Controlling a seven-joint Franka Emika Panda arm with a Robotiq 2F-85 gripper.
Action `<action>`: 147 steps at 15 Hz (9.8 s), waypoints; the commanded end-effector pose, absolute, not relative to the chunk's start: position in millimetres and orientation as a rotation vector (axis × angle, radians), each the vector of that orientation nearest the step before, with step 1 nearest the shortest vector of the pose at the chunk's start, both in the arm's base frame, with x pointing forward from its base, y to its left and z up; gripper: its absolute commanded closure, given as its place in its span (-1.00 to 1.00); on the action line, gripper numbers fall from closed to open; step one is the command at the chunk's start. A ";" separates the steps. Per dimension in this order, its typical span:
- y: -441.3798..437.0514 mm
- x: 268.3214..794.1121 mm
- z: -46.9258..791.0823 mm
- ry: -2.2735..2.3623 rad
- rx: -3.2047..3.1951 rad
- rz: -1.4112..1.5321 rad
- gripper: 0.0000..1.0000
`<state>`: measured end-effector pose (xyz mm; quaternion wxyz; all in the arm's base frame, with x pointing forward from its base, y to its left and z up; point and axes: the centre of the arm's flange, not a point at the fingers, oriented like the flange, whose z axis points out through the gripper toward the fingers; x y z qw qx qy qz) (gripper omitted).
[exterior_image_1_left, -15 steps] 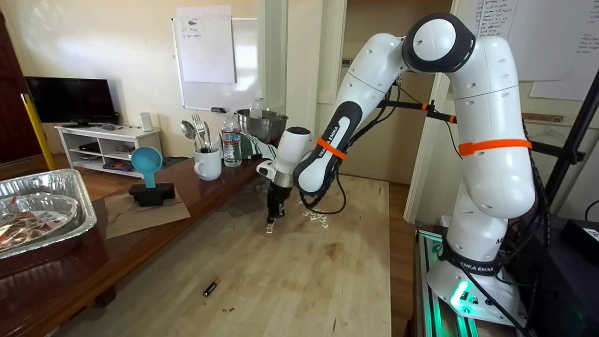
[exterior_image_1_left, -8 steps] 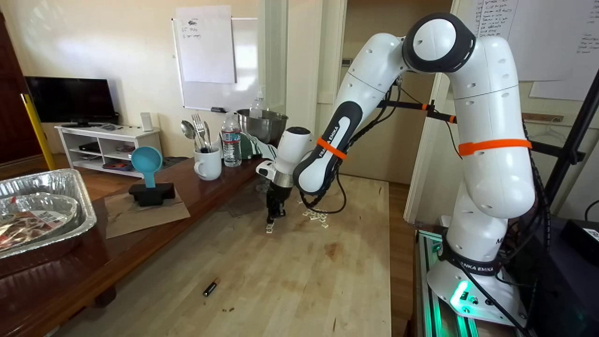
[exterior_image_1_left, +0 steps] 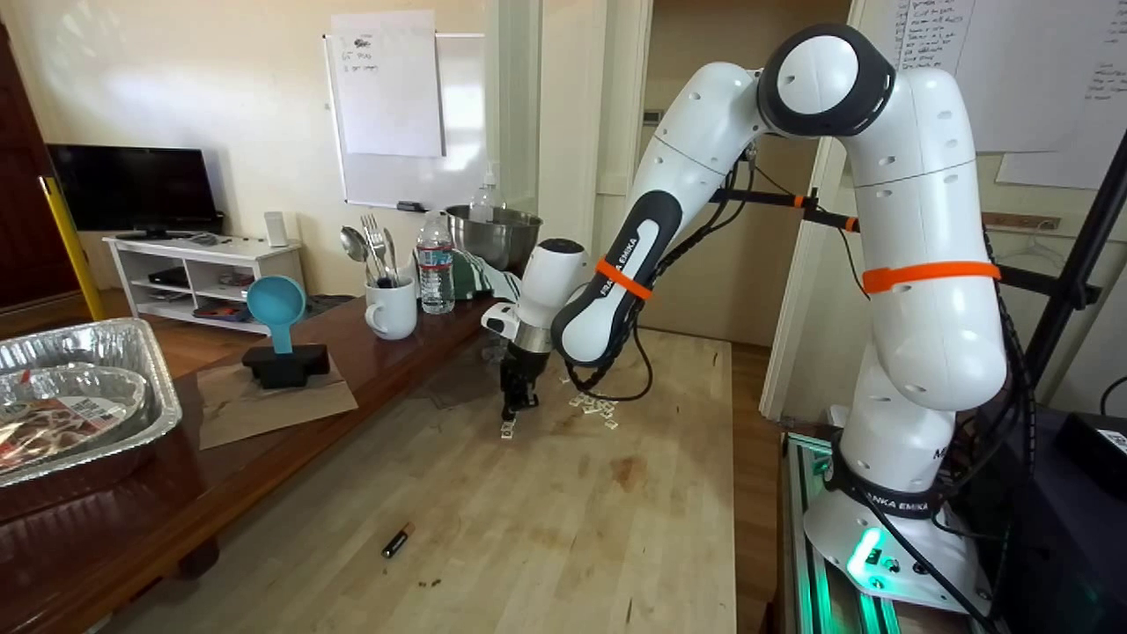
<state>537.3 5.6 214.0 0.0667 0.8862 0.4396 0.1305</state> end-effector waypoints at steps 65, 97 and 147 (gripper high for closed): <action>-34.3 549.1 214.4 0.613 3.032 0.490 1.00; -101.8 529.9 248.0 0.289 3.091 0.405 1.00; -67.8 558.0 199.0 0.438 3.137 0.371 1.00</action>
